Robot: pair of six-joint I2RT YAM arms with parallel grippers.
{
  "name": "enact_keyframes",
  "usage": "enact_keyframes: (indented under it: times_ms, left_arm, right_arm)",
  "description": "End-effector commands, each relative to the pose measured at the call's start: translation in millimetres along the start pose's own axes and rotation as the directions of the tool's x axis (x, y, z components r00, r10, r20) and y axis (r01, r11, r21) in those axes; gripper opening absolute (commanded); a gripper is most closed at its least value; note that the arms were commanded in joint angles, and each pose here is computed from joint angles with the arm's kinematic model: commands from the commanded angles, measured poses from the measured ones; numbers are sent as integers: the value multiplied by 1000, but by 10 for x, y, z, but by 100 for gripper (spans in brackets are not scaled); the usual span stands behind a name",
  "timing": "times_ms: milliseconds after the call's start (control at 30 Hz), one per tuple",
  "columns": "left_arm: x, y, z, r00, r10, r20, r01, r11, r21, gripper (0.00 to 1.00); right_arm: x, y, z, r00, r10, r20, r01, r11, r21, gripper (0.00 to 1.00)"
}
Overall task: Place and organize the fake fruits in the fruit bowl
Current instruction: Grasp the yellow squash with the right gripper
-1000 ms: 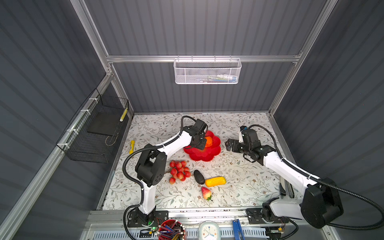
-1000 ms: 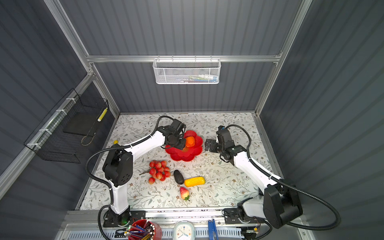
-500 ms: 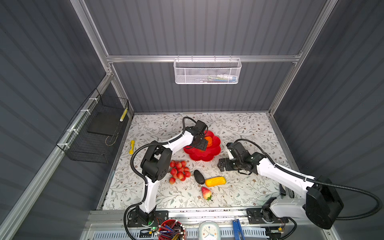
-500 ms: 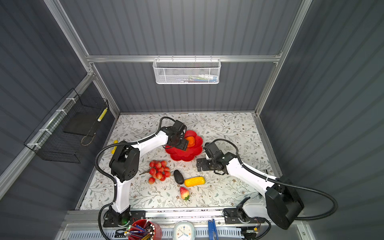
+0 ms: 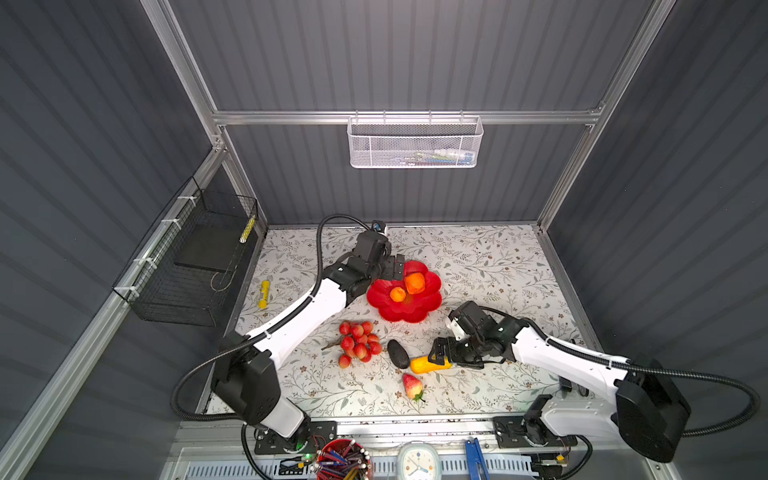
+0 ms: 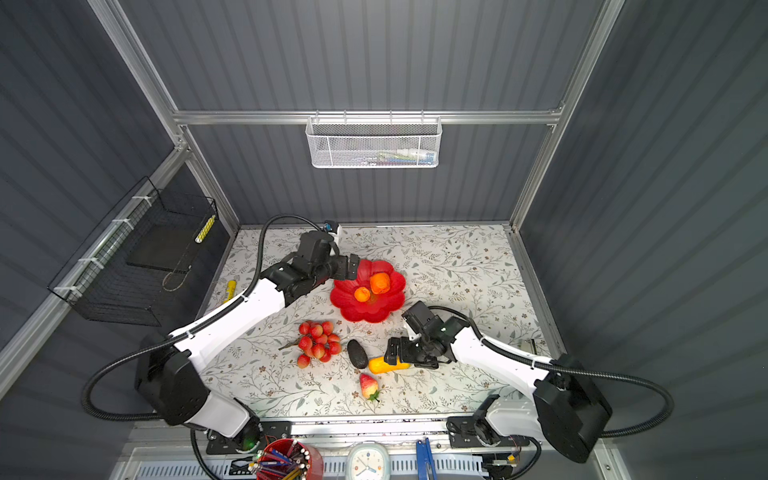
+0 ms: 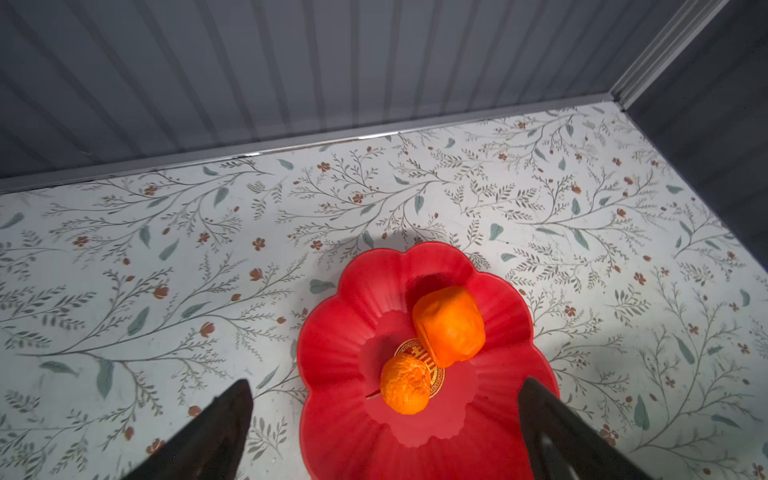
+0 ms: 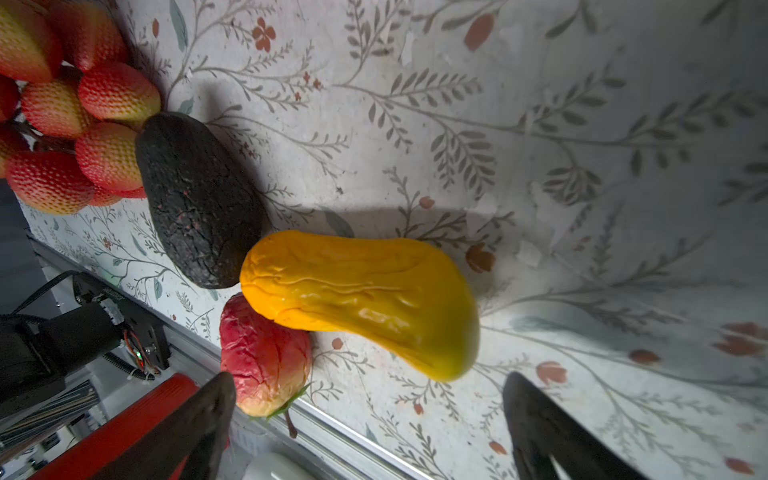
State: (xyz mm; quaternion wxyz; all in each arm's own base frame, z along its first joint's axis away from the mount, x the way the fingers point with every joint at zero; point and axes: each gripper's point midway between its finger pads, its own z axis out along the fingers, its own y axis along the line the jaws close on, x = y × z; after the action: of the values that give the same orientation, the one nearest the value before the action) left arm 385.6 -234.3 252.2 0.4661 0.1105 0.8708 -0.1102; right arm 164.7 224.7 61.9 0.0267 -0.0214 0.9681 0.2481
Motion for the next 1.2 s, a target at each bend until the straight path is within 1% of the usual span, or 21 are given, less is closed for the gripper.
enact_keyframes:
  times_ms: [0, 167, 267, 467, 500, 533, 800, 900, 1000, 1100, 1167]
  left_arm:
    - [-69, 212, -180, 997, -37, 64, 42, 996, -73, 100]
    - [-74, 432, -480, 993, -36, 113, 52, 988, -143, 100]
    - [-37, 548, -599, 991, -39, 125, 62, 981, -185, 100]
    - [61, 685, -775, 989, -51, 138, 81, 972, -221, 100]
    - [75, 704, -798, 989, -52, 139, 83, 970, -228, 100]
    - [84, 723, -817, 989, -54, 140, 86, 969, -233, 100]
    - [122, 838, -985, 987, -49, 153, 90, 958, -271, 100]
    - [160, 883, -1033, 987, -47, 152, 90, 953, -288, 100]
    - [187, 916, -1075, 986, -49, 160, 95, 951, -295, 100]
    - [214, 922, -1087, 985, -52, 163, 99, 951, -292, 100]
    - [235, 918, -1077, 986, -53, 158, 98, 952, -290, 100]
  right_arm:
    - [65, 141, 18, 998, 35, -51, -39, 997, -68, 99]
    - [-30, 261, 82, 997, 23, -71, -30, 996, -89, 99]
    - [-148, 308, 121, 998, 13, -56, -18, 997, -81, 99]
    - [-410, 298, 204, 1000, -16, -6, 16, 1000, -7, 98]
    - [-481, 231, 223, 1000, -13, 20, 12, 999, 37, 97]
    - [-511, 212, 250, 1000, -10, 23, 9, 999, 51, 96]
    - [-605, 141, 440, 1000, -3, -12, 5, 994, 112, 76]
    - [-635, 117, 460, 1000, -4, -12, 5, 991, 135, 63]
    - [-682, 107, 399, 1000, -8, 23, 4, 989, 146, 51]
    - [-736, 84, 268, 996, -17, 90, 2, 988, 157, 40]
    - [-761, 74, 156, 990, -21, 138, -2, 987, 161, 36]
